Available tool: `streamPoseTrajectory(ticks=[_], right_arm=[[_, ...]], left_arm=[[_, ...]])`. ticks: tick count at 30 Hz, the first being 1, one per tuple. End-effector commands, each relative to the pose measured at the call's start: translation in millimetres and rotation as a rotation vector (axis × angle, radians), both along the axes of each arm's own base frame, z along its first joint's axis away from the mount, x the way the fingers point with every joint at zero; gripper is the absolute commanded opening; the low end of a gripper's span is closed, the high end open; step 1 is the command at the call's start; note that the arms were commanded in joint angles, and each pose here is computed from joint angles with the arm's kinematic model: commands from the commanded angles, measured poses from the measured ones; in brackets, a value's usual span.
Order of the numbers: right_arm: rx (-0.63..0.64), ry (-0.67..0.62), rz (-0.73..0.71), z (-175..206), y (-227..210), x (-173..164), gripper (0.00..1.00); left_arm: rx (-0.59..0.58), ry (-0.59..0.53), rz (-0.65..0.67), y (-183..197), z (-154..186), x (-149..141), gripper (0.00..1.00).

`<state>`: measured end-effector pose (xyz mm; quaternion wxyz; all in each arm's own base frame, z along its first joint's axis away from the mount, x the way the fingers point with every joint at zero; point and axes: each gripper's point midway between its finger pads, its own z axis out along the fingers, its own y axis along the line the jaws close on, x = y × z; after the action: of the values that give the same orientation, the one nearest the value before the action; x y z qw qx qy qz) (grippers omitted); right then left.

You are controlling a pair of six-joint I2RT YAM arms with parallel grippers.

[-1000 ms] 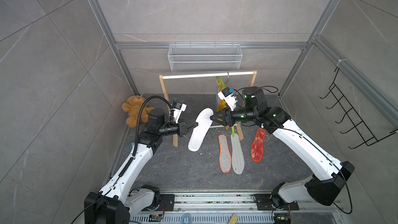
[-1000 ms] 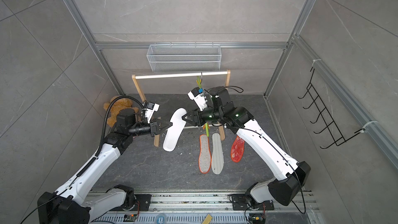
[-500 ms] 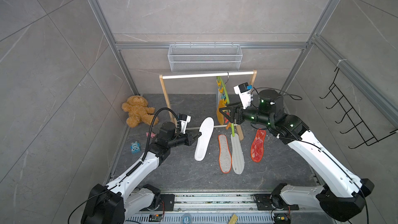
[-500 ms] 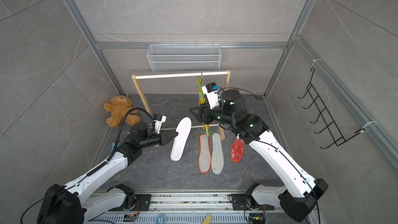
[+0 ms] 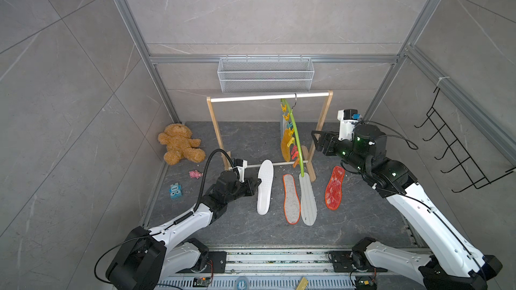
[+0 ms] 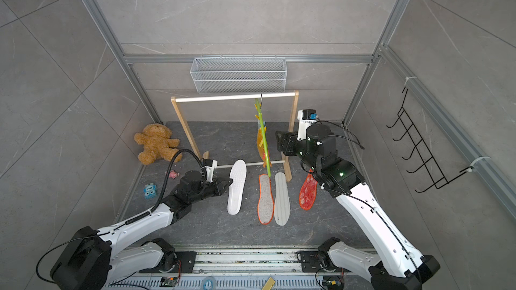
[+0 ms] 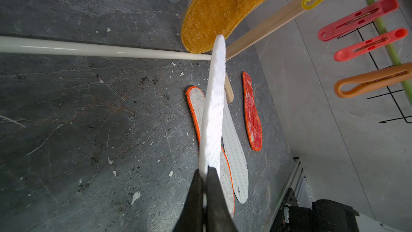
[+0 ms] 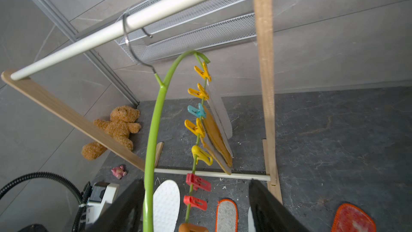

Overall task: Take the shoe insoles off the hanger
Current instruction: Place the insole at the center of the board.

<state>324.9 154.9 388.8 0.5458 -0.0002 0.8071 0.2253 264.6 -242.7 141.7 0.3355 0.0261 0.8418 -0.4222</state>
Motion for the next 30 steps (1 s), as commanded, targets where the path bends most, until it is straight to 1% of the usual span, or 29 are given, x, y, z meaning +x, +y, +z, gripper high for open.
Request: streamPoseTrajectory(ticks=[1, 8, 16, 30], right_arm=[[0.065, 0.044, -0.043, -10.9, -14.6, 0.5, 0.76], [0.095, 0.079, -0.083, -31.9, -35.1, -4.8, 0.78], [0.102, 0.148, -0.098, -62.2, -43.8, -7.5, 0.79], [0.138, 0.253, -0.109, -109.9, -50.5, -11.6, 0.78]], left_arm=[[-0.022, -0.018, 0.070, -1.6, 2.6, 12.4, 0.00], [-0.023, 0.031, 0.107, -8.1, -17.7, 14.5, 0.00], [-0.006, 0.088, 0.122, -17.8, -37.7, 16.5, 0.00], [-0.015, 0.135, 0.123, -33.3, -54.0, 20.7, 0.00]])
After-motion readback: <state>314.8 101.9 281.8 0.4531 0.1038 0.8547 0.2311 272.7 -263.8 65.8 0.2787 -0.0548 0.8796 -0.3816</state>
